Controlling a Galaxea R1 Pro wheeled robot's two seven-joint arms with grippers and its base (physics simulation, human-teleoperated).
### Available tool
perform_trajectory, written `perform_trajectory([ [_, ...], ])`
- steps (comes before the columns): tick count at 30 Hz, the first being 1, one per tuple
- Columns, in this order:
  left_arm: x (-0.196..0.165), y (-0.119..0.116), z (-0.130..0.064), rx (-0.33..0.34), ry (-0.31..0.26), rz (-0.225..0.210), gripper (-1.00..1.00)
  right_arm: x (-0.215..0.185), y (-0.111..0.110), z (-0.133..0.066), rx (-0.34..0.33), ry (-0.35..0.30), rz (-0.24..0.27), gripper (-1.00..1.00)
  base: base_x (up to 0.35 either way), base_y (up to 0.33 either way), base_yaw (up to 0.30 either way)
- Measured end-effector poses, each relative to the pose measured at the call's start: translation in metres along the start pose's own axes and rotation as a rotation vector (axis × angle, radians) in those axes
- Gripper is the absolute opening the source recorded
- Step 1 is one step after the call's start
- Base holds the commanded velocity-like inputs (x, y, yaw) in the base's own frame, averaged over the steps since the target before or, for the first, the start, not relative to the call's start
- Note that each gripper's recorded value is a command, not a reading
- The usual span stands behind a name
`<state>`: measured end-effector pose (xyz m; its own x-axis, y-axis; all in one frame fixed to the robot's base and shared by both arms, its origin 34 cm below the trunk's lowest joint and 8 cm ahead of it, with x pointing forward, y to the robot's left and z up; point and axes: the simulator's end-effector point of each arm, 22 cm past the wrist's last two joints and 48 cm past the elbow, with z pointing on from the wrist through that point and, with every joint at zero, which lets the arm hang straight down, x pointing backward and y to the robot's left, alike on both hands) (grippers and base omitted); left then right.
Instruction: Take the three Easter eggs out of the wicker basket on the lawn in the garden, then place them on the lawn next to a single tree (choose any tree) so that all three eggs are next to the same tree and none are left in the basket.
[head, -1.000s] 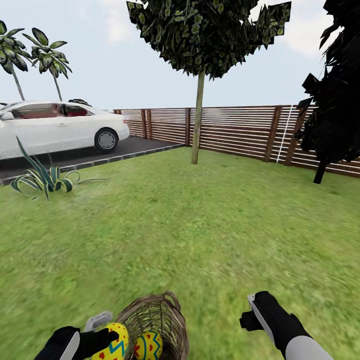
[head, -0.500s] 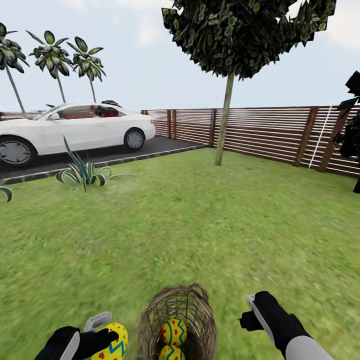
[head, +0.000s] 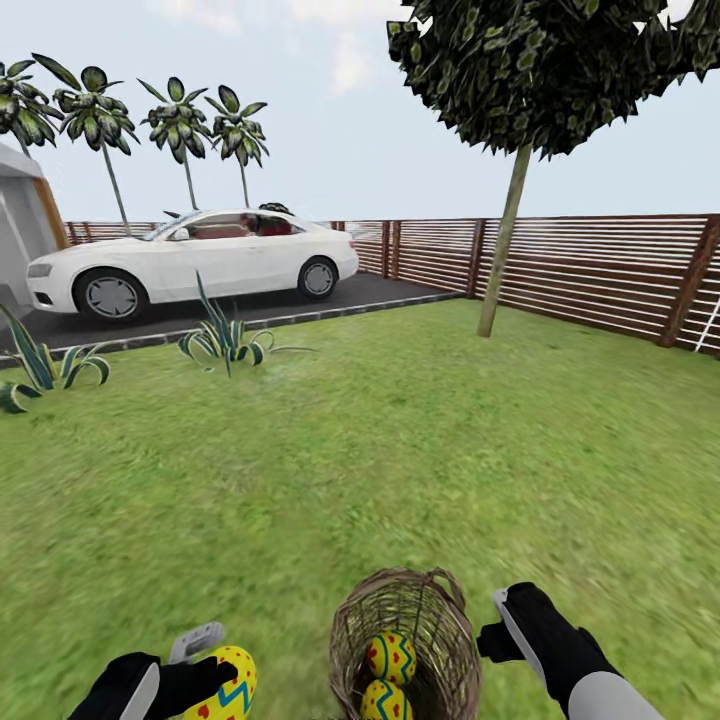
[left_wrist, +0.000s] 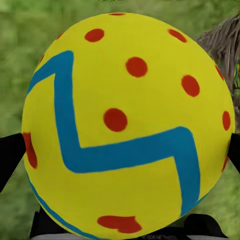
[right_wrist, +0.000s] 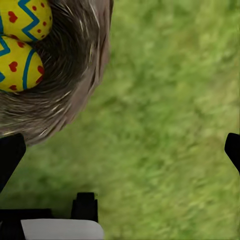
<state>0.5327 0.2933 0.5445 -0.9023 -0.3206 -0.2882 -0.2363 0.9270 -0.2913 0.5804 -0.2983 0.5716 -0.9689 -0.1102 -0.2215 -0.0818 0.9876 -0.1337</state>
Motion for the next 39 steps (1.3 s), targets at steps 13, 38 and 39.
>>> perform_trajectory([
  [13,-0.008,-0.007,-0.021,0.001,0.000,-0.001,-1.00,-0.007,0.000,-0.022,-0.004,0.000,-0.001,1.00,-0.110,0.219,0.293],
  [38,-0.209,0.023,-0.193,-0.028,-0.493,-0.006,-1.00,-0.017,-0.012,-0.058,0.004,-0.001,0.003,1.00,0.000,0.002,0.013],
  [39,-0.208,0.022,-0.192,-0.028,-0.490,-0.005,-1.00,-0.017,-0.012,-0.058,0.005,-0.001,0.002,1.00,0.000,0.000,0.000],
])
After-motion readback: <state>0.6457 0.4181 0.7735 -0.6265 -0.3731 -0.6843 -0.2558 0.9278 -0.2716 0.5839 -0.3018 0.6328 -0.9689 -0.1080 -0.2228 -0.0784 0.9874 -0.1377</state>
